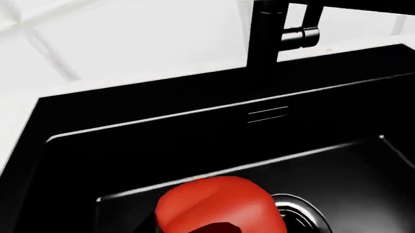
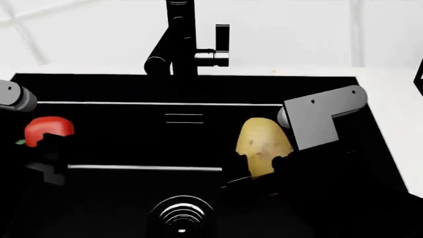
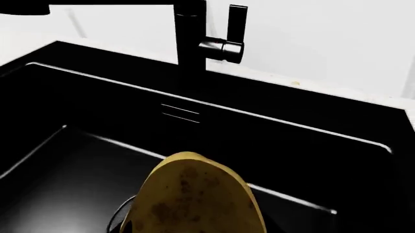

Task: Pick the vegetables from the sink and place them on the cutting board.

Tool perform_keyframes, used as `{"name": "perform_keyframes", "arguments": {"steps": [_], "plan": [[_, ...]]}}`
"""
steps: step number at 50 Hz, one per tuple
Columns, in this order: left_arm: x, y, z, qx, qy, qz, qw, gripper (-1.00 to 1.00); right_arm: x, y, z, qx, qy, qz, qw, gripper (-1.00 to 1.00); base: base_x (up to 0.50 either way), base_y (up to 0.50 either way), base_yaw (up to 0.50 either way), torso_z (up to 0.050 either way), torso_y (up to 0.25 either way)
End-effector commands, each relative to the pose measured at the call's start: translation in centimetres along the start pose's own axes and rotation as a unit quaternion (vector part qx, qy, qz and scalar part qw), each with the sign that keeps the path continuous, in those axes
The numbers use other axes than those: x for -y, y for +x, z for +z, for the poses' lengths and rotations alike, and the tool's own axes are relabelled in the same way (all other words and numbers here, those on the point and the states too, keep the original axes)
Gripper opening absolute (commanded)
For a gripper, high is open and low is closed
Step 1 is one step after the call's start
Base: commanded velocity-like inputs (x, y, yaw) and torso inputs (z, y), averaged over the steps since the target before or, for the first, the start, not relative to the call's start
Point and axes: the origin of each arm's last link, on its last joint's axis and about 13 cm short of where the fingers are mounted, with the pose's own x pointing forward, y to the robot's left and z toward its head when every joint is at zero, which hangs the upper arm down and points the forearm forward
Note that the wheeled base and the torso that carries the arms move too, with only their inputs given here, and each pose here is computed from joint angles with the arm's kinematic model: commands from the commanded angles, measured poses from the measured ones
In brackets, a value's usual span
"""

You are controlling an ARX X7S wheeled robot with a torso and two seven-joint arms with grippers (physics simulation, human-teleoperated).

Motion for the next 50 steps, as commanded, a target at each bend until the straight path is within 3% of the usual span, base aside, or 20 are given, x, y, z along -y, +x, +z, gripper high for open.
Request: {"name": "perform_keyframes", "arguments": {"steps": [1, 14, 25, 50], "plan": [[0.6, 0.3, 0.4, 0.006, -0.004, 0.002, 1.000, -1.00, 0.2, -0.4, 0.1, 0.011, 0.004, -0.010, 1.000, -1.00, -0.50, 0.00, 0.00, 0.000, 0.000], [-0.2, -0.7, 0.2, 0.005, -0.004, 0.001, 1.000, -1.00, 0.3, -0.7, -0.2, 0.012, 0.009, -0.012, 1.000, -1.00, -0.50, 0.00, 0.00, 0.000, 0.000], [0.4, 0.0, 0.1, 0.006, -0.003, 0.000, 1.000, -1.00, 0.4, -0.7, -0.5, 0.018, 0.011, -0.013, 1.000, -1.00, -0.43, -0.13, 0.00, 0.000, 0.000], [0.7, 0.5, 0.0, 0.005, -0.005, -0.007, 1.000, -1.00, 0.9, -0.9, -0.9, 0.030, 0.007, -0.019, 0.999, -1.00, -0.04, -0.39, 0.00, 0.000, 0.000]]}}
